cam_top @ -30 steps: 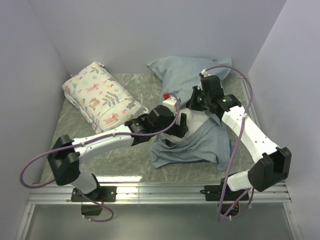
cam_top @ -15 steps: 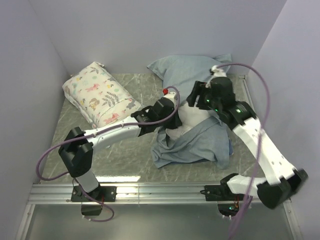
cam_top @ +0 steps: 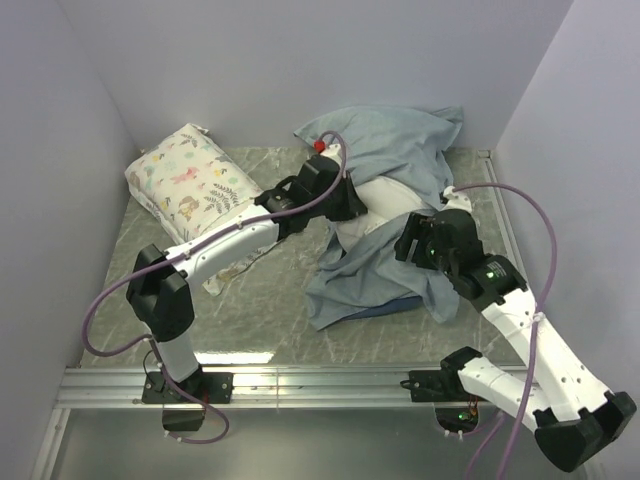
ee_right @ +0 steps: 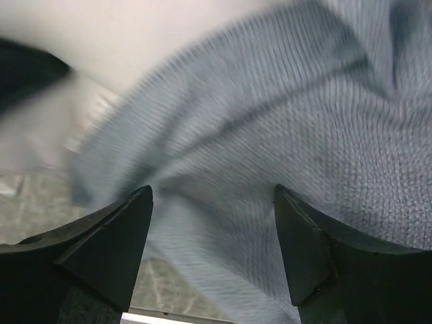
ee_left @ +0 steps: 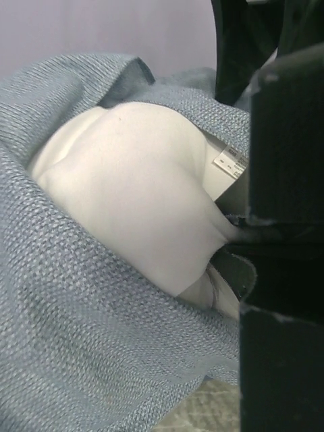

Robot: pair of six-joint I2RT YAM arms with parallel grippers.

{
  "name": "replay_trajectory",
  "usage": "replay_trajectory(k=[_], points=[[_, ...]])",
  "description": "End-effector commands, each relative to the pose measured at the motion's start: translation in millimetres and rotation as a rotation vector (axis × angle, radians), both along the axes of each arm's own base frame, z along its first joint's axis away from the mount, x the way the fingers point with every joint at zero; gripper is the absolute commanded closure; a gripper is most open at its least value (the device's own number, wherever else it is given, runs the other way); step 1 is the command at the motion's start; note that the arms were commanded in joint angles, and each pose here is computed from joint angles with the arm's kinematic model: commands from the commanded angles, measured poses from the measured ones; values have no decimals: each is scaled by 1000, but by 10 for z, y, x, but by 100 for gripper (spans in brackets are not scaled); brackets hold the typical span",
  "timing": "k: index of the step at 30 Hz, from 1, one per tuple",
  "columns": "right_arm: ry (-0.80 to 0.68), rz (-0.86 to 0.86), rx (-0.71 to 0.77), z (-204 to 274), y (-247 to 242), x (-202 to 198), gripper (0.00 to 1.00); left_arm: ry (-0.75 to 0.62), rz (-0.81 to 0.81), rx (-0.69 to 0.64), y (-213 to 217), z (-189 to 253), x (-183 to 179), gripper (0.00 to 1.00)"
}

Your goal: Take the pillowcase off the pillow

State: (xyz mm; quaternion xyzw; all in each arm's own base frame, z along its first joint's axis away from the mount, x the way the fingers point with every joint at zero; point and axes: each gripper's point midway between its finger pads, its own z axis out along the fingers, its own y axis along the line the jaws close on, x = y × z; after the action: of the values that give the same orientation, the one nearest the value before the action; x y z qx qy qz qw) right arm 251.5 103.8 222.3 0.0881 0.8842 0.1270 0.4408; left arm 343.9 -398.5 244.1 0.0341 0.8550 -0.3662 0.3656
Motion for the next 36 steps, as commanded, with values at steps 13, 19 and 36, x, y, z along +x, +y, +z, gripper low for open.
replay_trajectory(k=[13, 19, 36], points=[[-36, -97, -53, 45, -238, -42, 100, -255, 326, -179, 1152, 1217, 1181, 100], [-19, -134, -66, -126, -311, -57, 100, -264, 382, -201, 1608, 1362, 1337, 100], [35, -132, 0, -576, -294, 109, 78, -230, 371, -245, 1896, 1387, 1493, 100]])
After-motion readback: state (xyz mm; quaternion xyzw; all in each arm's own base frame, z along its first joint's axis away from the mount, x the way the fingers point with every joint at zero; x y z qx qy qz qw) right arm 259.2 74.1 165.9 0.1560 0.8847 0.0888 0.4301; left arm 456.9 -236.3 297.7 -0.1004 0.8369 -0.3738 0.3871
